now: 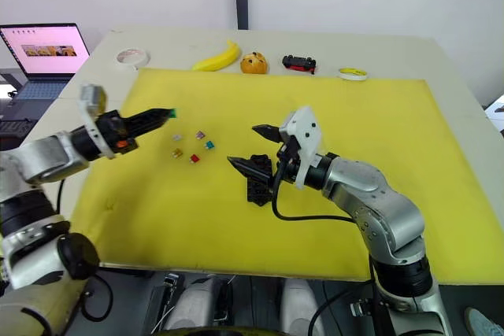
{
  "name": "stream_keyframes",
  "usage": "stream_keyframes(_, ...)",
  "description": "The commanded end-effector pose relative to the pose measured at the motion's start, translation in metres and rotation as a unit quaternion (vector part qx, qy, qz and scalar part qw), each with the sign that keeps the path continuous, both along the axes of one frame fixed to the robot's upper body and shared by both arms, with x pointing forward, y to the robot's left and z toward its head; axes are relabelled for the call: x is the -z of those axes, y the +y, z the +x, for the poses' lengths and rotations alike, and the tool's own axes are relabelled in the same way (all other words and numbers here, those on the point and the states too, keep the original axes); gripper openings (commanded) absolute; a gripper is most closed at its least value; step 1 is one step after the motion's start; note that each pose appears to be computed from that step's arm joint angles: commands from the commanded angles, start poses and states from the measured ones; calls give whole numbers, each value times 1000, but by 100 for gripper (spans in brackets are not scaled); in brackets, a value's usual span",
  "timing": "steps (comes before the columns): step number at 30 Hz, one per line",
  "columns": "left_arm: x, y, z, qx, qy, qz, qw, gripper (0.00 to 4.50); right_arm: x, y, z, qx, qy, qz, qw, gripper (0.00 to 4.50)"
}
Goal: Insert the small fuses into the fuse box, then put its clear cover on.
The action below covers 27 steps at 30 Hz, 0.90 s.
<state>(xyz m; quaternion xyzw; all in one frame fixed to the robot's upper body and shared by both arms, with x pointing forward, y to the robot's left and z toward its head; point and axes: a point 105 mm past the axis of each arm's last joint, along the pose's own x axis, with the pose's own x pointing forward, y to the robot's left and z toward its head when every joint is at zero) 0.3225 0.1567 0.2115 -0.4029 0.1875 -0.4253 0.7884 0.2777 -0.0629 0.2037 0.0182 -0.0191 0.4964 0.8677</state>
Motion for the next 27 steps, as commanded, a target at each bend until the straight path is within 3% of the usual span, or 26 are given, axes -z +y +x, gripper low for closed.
stream_keyframes(1,-33,-22,-11,43,-77,-18,996,7,-21,6,-6,-10,10,62,998,450)
stream_keyframes(15,-54,-69,-17,103,-87,-122,983,7,-41,6,8,31,148,287,946,450)
stream_keyframes(19,-56,-74,-9,88,-40,-184,978,7,-53,3,9,33,158,342,926,450)
stream_keyframes(22,-56,-84,-17,109,-41,-182,976,0,-55,1,10,41,163,351,921,357)
stream_keyframes(24,-57,-86,-17,111,-39,-187,975,0,-56,0,11,42,163,356,919,264)
stream_keyframes(27,-57,-87,-17,111,-37,-184,976,0,-58,-1,11,43,163,359,918,264)
